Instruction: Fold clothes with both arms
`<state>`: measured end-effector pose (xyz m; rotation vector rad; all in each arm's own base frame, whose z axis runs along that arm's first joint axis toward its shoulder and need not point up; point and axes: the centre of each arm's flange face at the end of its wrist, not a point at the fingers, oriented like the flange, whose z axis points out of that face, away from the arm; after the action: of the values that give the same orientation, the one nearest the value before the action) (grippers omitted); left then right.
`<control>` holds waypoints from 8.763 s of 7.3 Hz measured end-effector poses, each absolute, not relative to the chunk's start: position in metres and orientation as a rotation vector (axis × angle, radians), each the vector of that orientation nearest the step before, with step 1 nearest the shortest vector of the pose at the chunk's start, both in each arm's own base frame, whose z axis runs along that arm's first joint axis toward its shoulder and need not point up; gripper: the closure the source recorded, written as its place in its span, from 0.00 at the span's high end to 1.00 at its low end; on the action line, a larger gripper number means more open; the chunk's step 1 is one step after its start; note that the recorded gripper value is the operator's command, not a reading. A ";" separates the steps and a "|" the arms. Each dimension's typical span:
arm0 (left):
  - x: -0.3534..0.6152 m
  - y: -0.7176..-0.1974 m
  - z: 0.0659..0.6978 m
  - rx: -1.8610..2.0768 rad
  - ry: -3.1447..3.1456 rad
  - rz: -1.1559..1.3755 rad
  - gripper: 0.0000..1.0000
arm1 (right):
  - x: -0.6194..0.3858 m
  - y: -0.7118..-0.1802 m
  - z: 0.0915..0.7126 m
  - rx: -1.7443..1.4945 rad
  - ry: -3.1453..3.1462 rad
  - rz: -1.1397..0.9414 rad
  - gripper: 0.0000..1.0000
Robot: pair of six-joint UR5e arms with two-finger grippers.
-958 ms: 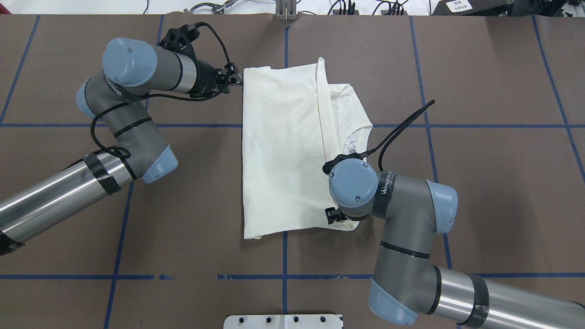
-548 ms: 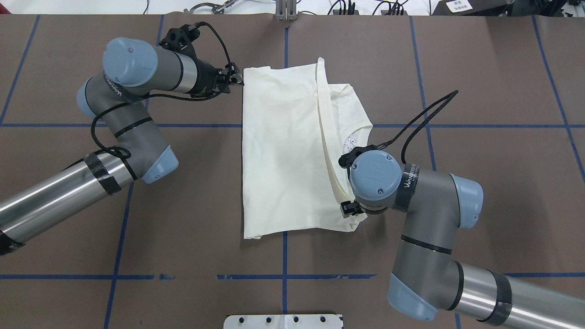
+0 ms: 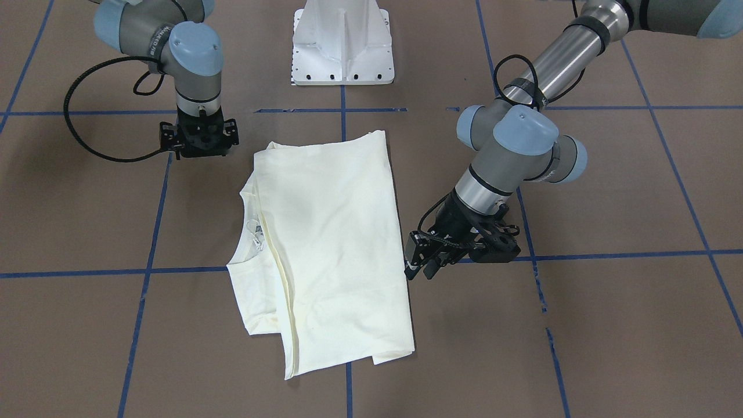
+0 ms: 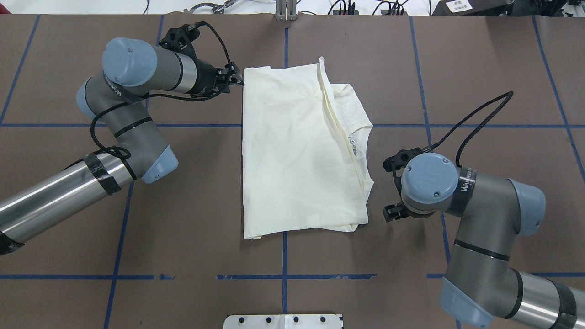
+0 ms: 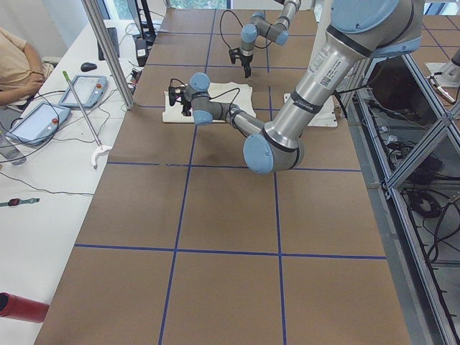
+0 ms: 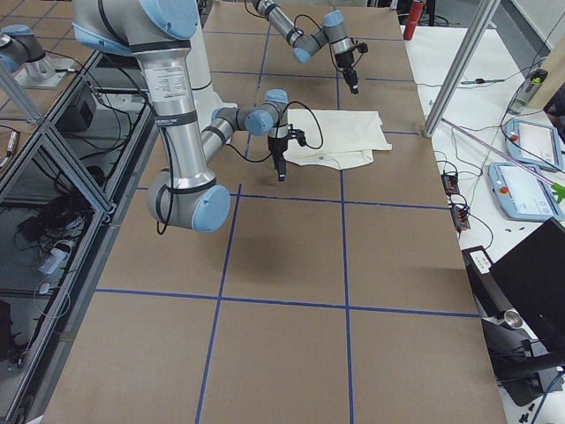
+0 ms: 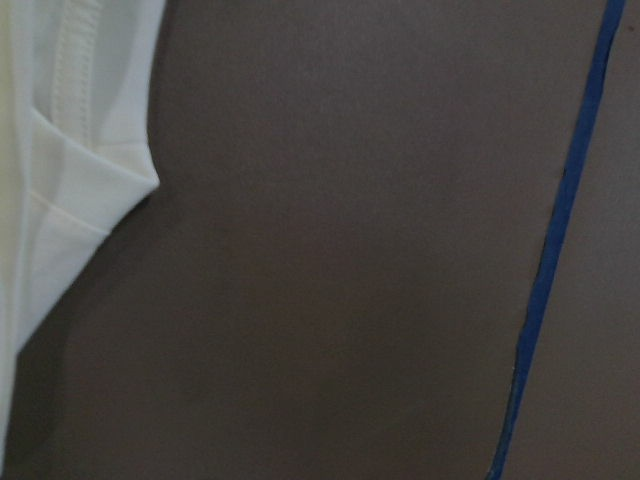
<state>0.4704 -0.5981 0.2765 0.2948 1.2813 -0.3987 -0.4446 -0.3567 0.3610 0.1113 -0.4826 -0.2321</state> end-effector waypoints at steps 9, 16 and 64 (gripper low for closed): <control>0.460 -0.580 0.291 0.295 1.295 -0.387 0.53 | -0.527 -0.513 0.331 0.173 -0.645 0.214 1.00; 0.453 -0.572 0.292 0.310 1.323 -0.375 0.53 | -0.460 -0.514 0.309 0.175 -0.746 0.369 1.00; 0.555 -0.224 0.286 0.040 1.200 -0.570 0.00 | -0.504 -0.243 0.285 -0.095 -0.835 0.881 0.00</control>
<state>0.5554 -0.2244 0.2860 0.0400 1.1998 -0.5704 -0.5038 -0.2434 0.2847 -0.0952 -0.8348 0.8808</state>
